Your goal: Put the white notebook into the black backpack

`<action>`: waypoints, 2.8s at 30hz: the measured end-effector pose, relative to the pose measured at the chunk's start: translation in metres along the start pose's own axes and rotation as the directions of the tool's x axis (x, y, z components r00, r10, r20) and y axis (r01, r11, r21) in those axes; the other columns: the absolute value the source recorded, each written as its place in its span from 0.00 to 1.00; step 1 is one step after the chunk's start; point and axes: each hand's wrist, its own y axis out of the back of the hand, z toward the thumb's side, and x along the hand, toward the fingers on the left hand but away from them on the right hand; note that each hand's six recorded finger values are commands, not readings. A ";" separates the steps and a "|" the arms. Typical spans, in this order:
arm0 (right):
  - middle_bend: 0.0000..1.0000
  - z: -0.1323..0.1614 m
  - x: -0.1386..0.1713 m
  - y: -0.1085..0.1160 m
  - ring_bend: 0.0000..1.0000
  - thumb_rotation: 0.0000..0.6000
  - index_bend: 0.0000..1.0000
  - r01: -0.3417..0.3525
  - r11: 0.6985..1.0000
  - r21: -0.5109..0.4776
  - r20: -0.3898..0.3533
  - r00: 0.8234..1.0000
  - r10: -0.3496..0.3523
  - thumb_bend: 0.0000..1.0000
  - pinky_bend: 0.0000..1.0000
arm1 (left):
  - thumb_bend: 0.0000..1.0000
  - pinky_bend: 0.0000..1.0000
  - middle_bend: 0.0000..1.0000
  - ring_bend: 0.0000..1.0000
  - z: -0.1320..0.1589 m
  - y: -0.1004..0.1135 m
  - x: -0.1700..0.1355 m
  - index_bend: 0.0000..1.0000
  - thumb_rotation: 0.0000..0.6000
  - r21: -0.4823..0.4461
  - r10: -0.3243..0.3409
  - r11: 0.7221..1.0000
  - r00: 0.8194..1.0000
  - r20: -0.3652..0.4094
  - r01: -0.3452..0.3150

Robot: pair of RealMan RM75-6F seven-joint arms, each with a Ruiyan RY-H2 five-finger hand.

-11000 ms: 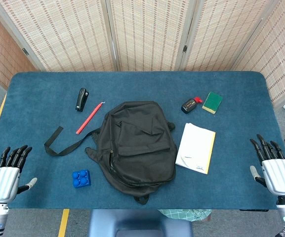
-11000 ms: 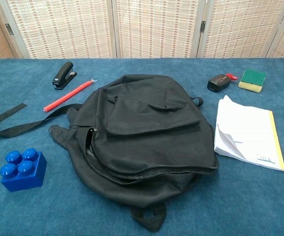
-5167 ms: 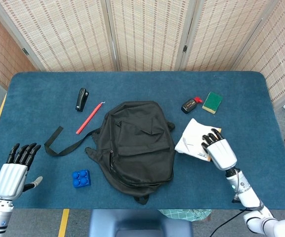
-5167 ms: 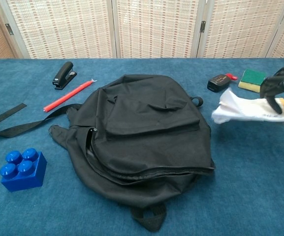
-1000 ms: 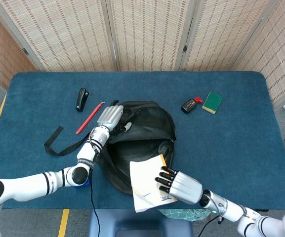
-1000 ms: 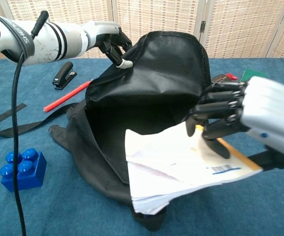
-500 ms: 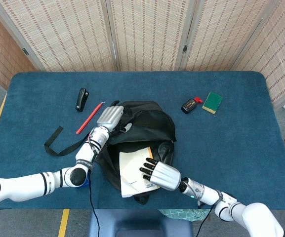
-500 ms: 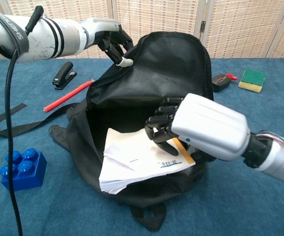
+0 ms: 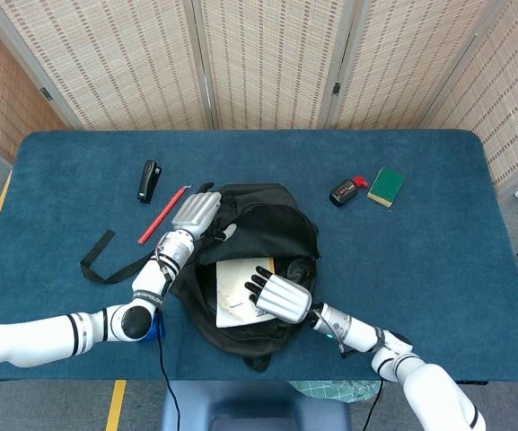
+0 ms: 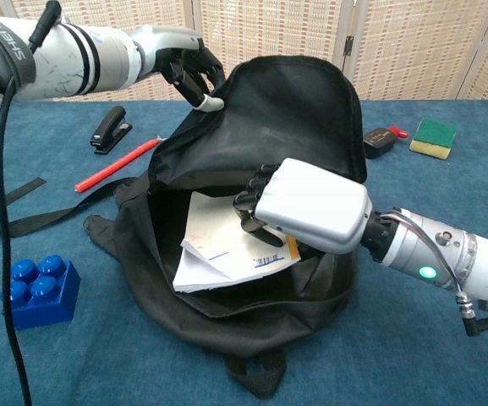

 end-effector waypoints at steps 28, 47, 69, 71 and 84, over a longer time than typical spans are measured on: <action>0.08 -0.003 0.000 -0.011 0.15 1.00 0.00 -0.066 0.985 0.161 0.134 0.990 0.045 0.15 0.12 | 0.47 0.05 0.32 0.27 -0.008 0.004 -0.007 0.52 1.00 -0.015 -0.011 1.000 1.000 -0.010 0.011; 0.11 -0.005 0.051 0.023 0.18 1.00 0.00 -0.055 0.998 0.039 0.166 0.985 0.048 0.08 0.12 | 0.47 0.05 0.28 0.25 0.000 -0.007 -0.020 0.44 1.00 0.027 -0.047 0.999 0.999 0.022 0.046; 0.25 -0.036 0.194 0.104 0.34 1.00 0.19 -0.129 0.986 -0.110 0.250 0.956 0.153 0.08 0.34 | 0.46 0.01 0.20 0.18 -0.018 0.006 -0.078 0.27 1.00 0.112 -0.015 0.994 0.997 0.081 0.006; 0.25 -0.043 0.201 0.106 0.34 1.00 0.19 -0.123 0.984 -0.128 0.288 0.945 0.156 0.08 0.35 | 0.46 0.01 0.20 0.18 -0.025 0.010 -0.084 0.27 1.00 0.125 0.015 0.992 0.997 0.078 -0.024; 0.06 -0.104 0.239 0.112 0.17 1.00 0.00 -0.112 0.972 -0.206 0.580 0.786 0.213 0.08 0.18 | 0.46 0.00 0.19 0.17 -0.107 0.031 -0.151 0.25 1.00 0.234 0.243 0.944 0.970 -0.020 -0.232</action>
